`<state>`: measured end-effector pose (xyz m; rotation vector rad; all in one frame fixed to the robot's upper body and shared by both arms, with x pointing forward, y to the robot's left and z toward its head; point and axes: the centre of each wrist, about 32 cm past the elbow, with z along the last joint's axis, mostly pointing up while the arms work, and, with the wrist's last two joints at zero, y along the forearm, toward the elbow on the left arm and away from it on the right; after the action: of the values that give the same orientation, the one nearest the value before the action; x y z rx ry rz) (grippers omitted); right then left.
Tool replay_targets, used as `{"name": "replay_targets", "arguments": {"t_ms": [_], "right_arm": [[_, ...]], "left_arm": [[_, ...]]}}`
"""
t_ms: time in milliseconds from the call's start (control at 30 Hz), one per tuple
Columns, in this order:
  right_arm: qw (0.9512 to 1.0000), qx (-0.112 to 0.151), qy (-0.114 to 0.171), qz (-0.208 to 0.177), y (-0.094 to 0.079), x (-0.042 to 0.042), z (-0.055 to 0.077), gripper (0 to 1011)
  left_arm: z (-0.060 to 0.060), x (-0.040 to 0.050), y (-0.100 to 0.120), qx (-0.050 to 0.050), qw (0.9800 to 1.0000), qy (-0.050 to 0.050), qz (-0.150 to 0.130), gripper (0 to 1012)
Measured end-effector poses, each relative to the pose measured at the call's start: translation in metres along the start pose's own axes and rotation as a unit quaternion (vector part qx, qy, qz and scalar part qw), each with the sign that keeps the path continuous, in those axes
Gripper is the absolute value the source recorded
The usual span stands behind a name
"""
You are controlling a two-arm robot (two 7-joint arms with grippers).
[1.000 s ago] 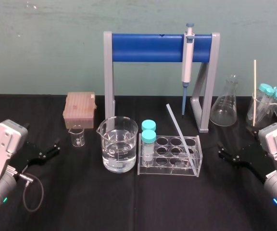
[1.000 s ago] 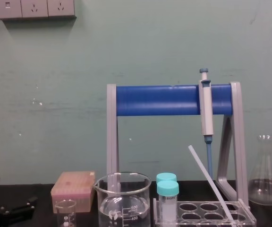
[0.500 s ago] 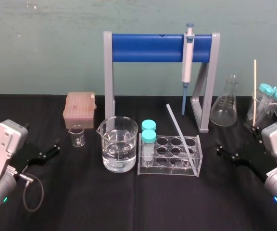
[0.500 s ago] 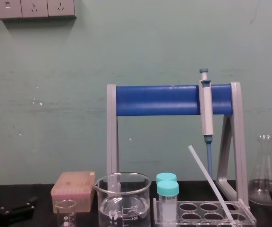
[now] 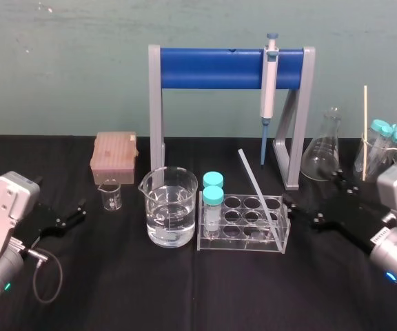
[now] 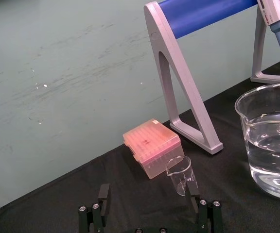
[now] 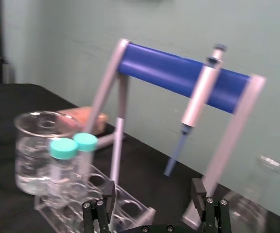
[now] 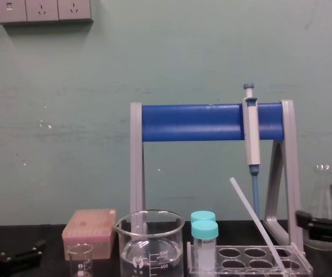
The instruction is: Pick up the stirring rod with one hand, then place it down.
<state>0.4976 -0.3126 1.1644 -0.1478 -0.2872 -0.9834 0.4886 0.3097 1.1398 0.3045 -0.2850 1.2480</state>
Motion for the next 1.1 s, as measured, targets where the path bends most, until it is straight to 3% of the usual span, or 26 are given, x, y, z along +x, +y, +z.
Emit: {"name": "replay_targets", "arguments": {"t_ms": [267,467,800,1100], "right_arm": [[0.9980,0.010,0.000,0.062,0.023,0.0082,0.006,1000],[0.9969,0.014,0.005,0.078,0.036,0.0153,0.009,1000],[0.9943,0.010,0.050,0.094,0.058,0.0310,0.011,1000],[0.9878,0.001,0.106,0.114,0.074,0.0431,0.010,1000]], "left_arm": [[0.000,0.0000,0.000,0.000,1.0000,0.000,0.000,1000],[0.000,0.0000,0.000,0.000,1.0000,0.000,0.000,1000],[0.000,0.0000,0.000,0.000,1.0000,0.000,0.000,1000],[0.000,0.0000,0.000,0.000,1.0000,0.000,0.000,1000]]}}
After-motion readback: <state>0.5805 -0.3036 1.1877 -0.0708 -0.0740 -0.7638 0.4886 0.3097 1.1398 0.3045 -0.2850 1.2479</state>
